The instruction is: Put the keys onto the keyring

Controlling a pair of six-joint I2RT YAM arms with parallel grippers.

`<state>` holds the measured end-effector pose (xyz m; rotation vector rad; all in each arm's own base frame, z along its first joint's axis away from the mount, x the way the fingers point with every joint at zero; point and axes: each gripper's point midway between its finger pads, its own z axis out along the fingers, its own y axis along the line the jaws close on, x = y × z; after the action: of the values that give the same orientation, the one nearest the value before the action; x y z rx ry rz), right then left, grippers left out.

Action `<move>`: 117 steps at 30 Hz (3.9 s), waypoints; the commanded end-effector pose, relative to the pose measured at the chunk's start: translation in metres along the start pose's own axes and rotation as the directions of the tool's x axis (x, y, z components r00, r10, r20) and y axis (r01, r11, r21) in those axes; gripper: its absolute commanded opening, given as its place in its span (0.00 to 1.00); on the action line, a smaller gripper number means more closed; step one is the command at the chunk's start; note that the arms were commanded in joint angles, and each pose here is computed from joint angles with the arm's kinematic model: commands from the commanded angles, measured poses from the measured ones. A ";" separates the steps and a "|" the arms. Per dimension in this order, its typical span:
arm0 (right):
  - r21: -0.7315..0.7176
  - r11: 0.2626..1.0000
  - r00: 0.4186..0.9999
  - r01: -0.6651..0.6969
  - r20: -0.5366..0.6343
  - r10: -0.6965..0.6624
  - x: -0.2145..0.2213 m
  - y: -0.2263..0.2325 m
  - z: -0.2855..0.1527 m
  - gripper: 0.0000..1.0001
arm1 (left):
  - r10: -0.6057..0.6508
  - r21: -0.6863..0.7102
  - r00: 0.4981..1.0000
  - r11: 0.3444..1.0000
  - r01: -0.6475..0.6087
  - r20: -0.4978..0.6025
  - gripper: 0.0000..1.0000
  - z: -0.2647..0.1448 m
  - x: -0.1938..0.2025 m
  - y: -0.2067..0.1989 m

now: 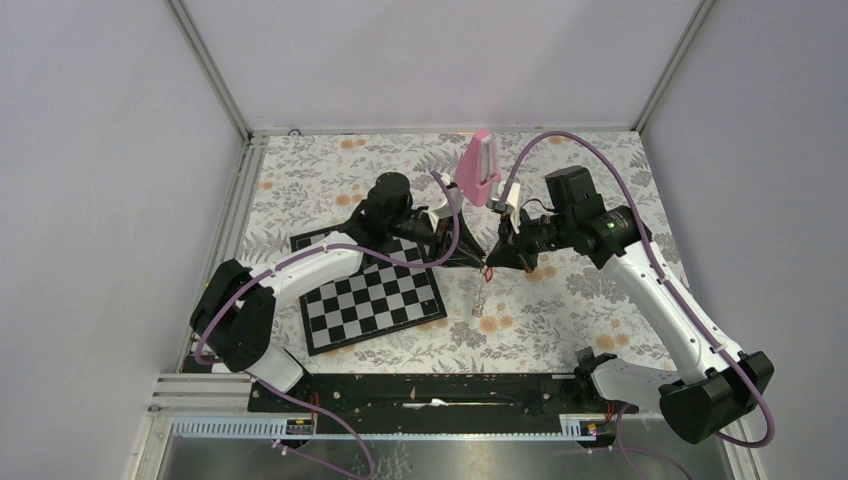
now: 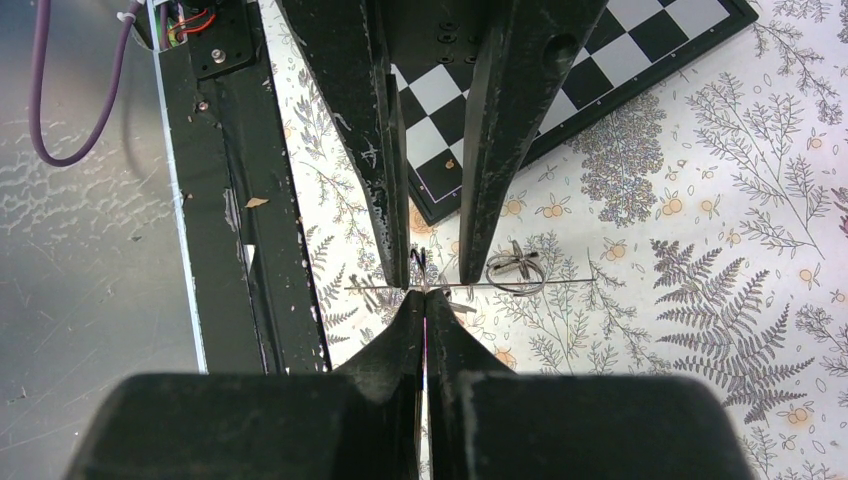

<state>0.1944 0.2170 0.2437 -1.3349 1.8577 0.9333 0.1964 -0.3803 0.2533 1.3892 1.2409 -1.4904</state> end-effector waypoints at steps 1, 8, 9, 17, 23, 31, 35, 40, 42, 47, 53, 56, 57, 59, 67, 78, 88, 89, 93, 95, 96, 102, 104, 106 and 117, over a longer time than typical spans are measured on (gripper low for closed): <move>-0.006 1.000 0.999 0.025 0.020 -0.025 -0.008 0.004 -0.001 0.00 | 0.096 0.006 0.994 0.995 -0.097 0.043 0.30 0.000 -0.032 -0.004; 0.000 1.000 0.999 0.029 0.014 -0.029 -0.005 0.002 0.000 0.00 | 0.093 0.005 0.995 0.996 -0.094 0.041 0.28 -0.001 -0.028 -0.007; -0.001 1.000 0.999 0.028 0.015 -0.028 -0.005 0.002 0.000 0.00 | 0.093 0.005 0.995 0.996 -0.094 0.041 0.28 -0.001 -0.028 -0.007; 0.000 1.000 1.000 0.026 0.006 -0.026 -0.002 0.001 0.001 0.00 | 0.081 0.012 0.995 0.997 -0.082 0.057 0.32 -0.001 -0.033 -0.011; 0.009 0.999 1.000 0.031 0.002 -0.031 0.000 0.001 0.000 0.00 | 0.082 0.027 0.994 0.996 -0.084 0.071 0.37 -0.003 -0.036 -0.017; 0.008 0.999 0.999 0.032 0.012 -0.032 -0.003 0.001 0.000 0.00 | 0.073 0.013 0.996 0.997 -0.074 0.050 0.35 -0.002 -0.026 -0.012; 0.008 0.999 0.999 0.032 0.015 -0.032 -0.004 0.001 0.000 0.00 | 0.072 0.007 0.997 0.997 -0.073 0.036 0.35 0.000 -0.020 -0.010; 0.006 0.999 0.999 0.031 0.016 -0.031 -0.003 0.001 0.000 0.00 | 0.070 0.011 0.997 0.997 -0.071 0.034 0.33 0.002 -0.019 -0.009; 0.004 1.000 0.999 0.029 0.016 -0.030 -0.002 0.001 0.001 0.00 | 0.070 0.011 0.997 0.997 -0.071 0.035 0.30 0.002 -0.020 -0.009; 0.006 1.000 0.999 0.030 0.020 -0.030 -0.003 0.001 0.001 0.00 | 0.065 0.015 0.997 0.998 -0.065 0.032 0.23 0.003 -0.018 -0.008; 0.013 0.999 0.999 0.036 0.030 -0.036 -0.006 0.002 0.000 0.00 | 0.060 0.016 0.998 0.998 -0.060 0.026 0.20 0.004 -0.014 -0.007; 0.015 0.999 0.999 0.037 0.034 -0.038 -0.007 0.002 -0.001 0.00 | 0.056 0.014 0.998 0.998 -0.056 0.024 0.22 0.003 -0.012 -0.007; 0.015 0.999 0.999 0.038 0.035 -0.039 -0.007 0.002 -0.001 0.00 | 0.056 0.012 0.998 0.998 -0.057 0.024 0.23 0.003 -0.012 -0.007; 0.015 0.999 0.999 0.039 0.038 -0.040 -0.008 0.002 -0.001 0.00 | 0.059 0.012 0.998 0.998 -0.059 0.025 0.24 0.003 -0.013 -0.007; 0.015 0.999 0.998 0.043 0.046 -0.044 -0.009 0.004 -0.003 0.00 | 0.060 0.010 0.998 0.998 -0.060 0.025 0.26 0.004 -0.011 -0.006; 0.016 0.999 0.998 0.040 0.046 -0.041 -0.008 0.003 -0.001 0.00 | 0.062 0.016 0.998 0.998 -0.062 0.031 0.00 0.004 -0.015 -0.007; 0.063 0.994 0.992 0.087 0.083 -0.092 -0.006 0.010 -0.012 0.38 | 0.076 0.049 0.985 0.995 -0.084 0.155 0.00 -0.015 -0.045 -0.024; 0.058 0.994 0.991 0.092 0.089 -0.097 -0.006 0.011 -0.012 0.43 | 0.067 0.060 0.984 0.995 -0.078 0.167 0.00 -0.015 -0.046 -0.027; 0.020 0.994 0.989 0.108 0.103 -0.110 -0.003 0.017 -0.009 0.54 | 0.054 0.085 0.978 0.994 -0.072 0.201 0.00 -0.017 -0.049 -0.036; -0.001 0.994 0.987 0.110 0.114 -0.110 -0.003 0.018 -0.006 0.57 | 0.042 0.091 0.977 0.994 -0.062 0.210 0.00 -0.017 -0.051 -0.037; -0.007 0.994 0.987 0.111 0.118 -0.109 -0.003 0.018 -0.004 0.58 | 0.041 0.091 0.976 0.994 -0.062 0.215 0.00 -0.017 -0.052 -0.037; -0.016 0.992 0.984 0.124 0.134 -0.121 -0.004 0.011 0.004 0.60 | 0.028 0.103 0.971 0.993 -0.054 0.239 0.00 -0.018 -0.056 -0.040; -0.031 0.991 0.982 0.127 0.148 -0.121 -0.005 0.011 0.007 0.59 | 0.027 0.101 0.970 0.993 -0.053 0.241 0.00 -0.018 -0.056 -0.040; -0.050 0.990 0.980 0.130 0.160 -0.121 -0.007 0.013 0.009 0.59 | 0.025 0.105 0.970 0.993 -0.052 0.243 0.00 -0.018 -0.055 -0.040; -0.142 0.983 0.975 0.117 0.204 -0.087 -0.008 0.024 0.016 0.22 | 0.024 0.097 0.961 0.994 -0.052 0.274 0.00 -0.019 -0.060 -0.041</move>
<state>0.1795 0.2326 0.2405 -1.3535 1.6394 1.0573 0.1736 -0.3598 0.3031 1.2228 1.0729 -1.7012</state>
